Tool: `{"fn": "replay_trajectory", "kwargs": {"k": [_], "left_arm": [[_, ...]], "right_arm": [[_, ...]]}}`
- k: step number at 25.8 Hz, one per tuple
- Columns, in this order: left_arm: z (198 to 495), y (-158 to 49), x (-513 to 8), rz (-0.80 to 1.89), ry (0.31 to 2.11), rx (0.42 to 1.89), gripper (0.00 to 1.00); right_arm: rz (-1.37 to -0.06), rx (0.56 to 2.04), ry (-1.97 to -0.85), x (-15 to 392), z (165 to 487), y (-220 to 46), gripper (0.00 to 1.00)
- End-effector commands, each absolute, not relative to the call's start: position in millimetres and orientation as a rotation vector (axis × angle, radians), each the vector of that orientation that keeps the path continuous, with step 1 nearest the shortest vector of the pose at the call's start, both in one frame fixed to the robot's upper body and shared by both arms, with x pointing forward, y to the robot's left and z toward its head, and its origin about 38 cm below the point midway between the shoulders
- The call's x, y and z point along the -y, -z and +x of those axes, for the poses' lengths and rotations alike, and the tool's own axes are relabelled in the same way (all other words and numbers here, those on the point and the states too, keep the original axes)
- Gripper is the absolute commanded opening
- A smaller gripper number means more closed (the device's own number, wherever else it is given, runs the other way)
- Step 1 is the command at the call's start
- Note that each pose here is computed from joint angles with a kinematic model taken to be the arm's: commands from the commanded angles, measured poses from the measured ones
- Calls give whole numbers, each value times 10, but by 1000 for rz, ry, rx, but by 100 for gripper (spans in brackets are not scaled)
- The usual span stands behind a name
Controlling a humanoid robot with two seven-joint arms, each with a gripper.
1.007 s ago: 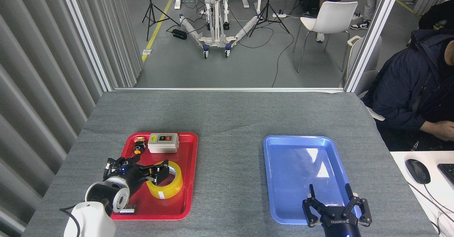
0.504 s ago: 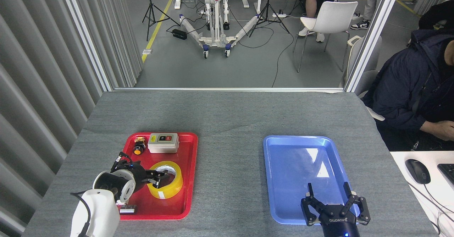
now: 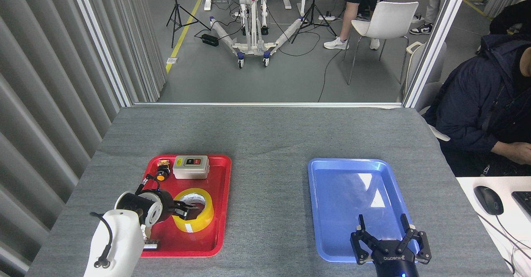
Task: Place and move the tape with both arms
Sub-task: 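Lower the left gripper and grasp the yellow tape roll's rim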
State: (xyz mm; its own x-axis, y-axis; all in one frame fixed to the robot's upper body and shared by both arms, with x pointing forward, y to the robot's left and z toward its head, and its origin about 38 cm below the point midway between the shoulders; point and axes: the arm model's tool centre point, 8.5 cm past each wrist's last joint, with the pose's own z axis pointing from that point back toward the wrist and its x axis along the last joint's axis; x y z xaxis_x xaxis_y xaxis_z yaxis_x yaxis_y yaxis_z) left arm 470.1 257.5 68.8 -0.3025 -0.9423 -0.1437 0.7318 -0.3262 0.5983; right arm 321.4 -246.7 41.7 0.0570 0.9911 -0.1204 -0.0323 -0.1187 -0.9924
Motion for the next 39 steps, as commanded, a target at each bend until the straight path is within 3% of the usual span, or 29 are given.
{"fn": "replay_trajectory", "kwargs": {"k": [1,10,18,27,30,39], "left_arm": [[4750,-689,-2537,575,1871,499,100],[4908,-594,-2548,551,1892,466,96],[4907,-500,-2633,543,1929,485,78],[4928,-536,-2616,548,1942,500,68],[4931,-534,-2612,552,1942,506,61],[4958,-505,-2755,609,1916,560,55]], "right_arm": [[-1302,1081,-1268,2460,3201,-406,100],[-1314,1075,-1276,2456,3201,-408,100],[-1314,1072,-1274,2460,3201,-404,100],[-1308,1077,-1269,2431,3200,-401,100],[-1309,1078,-1268,2431,3200,-402,100],[-1306,1075,-1272,2427,3194,-390,100]]}}
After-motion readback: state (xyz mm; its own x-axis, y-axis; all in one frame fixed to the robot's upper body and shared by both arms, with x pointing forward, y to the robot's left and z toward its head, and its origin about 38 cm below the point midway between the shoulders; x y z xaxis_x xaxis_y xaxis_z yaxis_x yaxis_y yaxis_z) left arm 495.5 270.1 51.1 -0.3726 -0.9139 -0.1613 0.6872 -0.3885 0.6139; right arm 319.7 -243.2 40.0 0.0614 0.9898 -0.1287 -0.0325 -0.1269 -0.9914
